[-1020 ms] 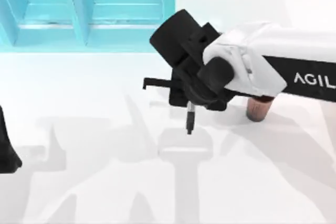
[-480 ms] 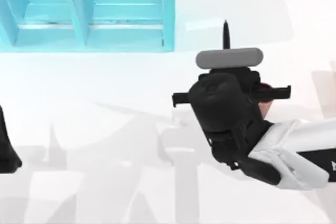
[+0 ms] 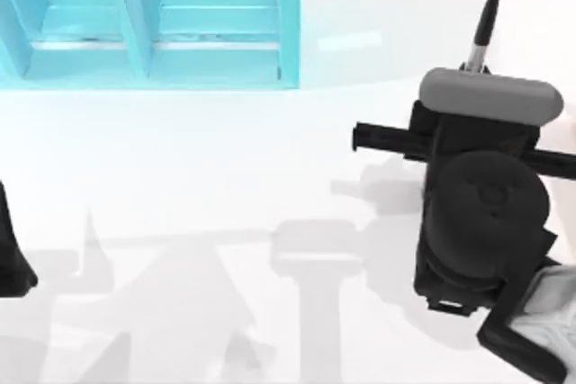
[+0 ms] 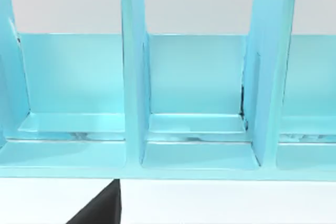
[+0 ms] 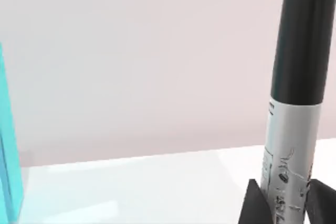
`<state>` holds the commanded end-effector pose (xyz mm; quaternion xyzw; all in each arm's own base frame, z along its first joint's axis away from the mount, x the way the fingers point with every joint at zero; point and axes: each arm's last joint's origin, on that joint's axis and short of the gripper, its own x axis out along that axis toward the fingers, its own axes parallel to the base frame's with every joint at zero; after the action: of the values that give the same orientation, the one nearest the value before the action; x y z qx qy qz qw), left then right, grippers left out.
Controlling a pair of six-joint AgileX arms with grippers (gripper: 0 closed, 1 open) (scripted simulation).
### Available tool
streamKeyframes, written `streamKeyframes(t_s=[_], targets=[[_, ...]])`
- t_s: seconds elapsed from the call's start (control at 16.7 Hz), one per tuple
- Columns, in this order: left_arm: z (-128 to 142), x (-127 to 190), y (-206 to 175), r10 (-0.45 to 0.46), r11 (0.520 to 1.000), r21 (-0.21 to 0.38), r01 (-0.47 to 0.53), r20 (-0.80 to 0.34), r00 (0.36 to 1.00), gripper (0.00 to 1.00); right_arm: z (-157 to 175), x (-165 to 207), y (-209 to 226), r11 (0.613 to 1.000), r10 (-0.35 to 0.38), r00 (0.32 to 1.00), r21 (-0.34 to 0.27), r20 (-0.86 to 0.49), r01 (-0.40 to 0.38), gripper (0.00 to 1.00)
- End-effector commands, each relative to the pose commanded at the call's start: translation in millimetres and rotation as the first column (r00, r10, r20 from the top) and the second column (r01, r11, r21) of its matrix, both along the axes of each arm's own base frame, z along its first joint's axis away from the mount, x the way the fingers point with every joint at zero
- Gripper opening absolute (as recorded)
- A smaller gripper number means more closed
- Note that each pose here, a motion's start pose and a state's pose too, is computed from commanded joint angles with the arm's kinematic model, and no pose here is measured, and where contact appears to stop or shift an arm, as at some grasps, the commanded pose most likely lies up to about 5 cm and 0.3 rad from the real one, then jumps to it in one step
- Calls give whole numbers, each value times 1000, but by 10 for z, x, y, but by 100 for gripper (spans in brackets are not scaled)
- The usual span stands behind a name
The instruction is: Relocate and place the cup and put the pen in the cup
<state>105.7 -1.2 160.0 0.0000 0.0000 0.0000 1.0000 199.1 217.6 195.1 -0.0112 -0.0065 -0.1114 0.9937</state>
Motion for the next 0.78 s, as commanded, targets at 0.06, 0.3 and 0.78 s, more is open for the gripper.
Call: streamKeyframes(t_s=[0.06, 0.3, 0.78], targets=[[0, 0, 0, 0, 1000, 0, 0, 0, 1000, 100, 41, -26, -30, 1000, -15, 1000, 7, 13, 15, 0], [0, 0, 0, 0, 1000, 0, 0, 0, 1000, 100, 78, -49, -57, 999, -29, 999, 14, 23, 29, 0], [0, 0, 0, 0, 1000, 0, 0, 0, 1000, 100, -58, 243, -123, 999, -31, 999, 8, 19, 31, 0]])
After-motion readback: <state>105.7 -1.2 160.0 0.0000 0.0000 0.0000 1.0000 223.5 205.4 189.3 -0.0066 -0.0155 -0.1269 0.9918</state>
